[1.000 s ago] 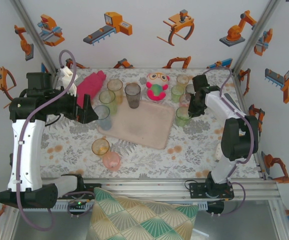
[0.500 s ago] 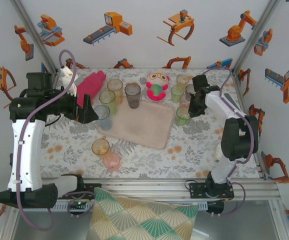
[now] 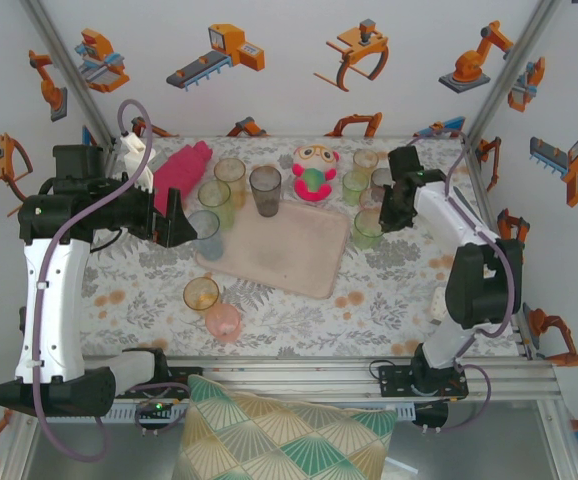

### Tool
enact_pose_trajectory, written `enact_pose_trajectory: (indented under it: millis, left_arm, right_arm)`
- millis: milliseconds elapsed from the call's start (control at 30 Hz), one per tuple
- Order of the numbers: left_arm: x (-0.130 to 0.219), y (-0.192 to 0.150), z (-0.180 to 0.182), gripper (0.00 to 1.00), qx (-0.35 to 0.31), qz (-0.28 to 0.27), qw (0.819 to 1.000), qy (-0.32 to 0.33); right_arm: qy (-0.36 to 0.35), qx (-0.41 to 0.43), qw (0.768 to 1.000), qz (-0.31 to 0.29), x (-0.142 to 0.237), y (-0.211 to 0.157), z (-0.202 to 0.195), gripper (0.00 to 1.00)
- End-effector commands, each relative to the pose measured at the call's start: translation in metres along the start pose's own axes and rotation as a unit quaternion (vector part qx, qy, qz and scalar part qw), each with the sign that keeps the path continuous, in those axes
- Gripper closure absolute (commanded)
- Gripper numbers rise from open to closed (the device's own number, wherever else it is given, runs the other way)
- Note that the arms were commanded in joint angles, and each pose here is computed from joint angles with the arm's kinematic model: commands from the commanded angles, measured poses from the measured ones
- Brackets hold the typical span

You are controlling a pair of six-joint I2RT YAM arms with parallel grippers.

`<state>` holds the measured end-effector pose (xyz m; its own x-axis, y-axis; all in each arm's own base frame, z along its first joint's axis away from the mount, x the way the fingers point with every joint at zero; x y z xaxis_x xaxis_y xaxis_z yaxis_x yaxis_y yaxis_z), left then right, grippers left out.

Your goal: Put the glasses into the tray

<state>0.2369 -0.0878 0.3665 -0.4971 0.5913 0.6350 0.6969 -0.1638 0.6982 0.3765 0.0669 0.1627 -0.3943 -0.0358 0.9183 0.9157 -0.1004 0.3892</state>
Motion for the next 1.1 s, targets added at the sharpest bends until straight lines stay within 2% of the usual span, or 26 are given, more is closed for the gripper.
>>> enact_pose_trajectory:
  millis: [0,233,533,1067]
  left_arm:
    - [0.003,0.005,-0.002,0.03,0.001,-0.01,1.0,-0.007]
    - [0.005,0.009,0.0,0.03,-0.004,-0.014,1.0,0.003]
    - [0.005,0.01,0.001,0.03,-0.004,-0.013,1.0,0.008]
    - [-0.001,0.019,0.0,0.03,-0.02,-0.014,1.0,0.005]
  right_arm:
    - [0.005,0.011,1.0,-0.021,0.024,0.002,0.005,0.97]
    - [0.009,0.041,0.999,-0.035,0.049,0.001,0.029,0.97]
    - [0.036,0.092,0.994,-0.057,0.071,0.004,0.092,0.97]
    - [0.081,0.175,0.978,-0.074,0.053,0.013,0.225,0.96]
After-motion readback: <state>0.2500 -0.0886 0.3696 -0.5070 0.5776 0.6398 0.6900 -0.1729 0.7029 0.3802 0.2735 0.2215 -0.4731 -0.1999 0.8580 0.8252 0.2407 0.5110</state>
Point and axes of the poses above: each hand's point on the last joint's axis, 136 mm out from that joint toward the fingers, its own x axis back along the fingers, its own z axis along the line the jaws close on, y = z × x, the point moved 4 cm from there along x, back along the fingers, and after that the axes turned 6 degrees about x, right-handed, at the moved point
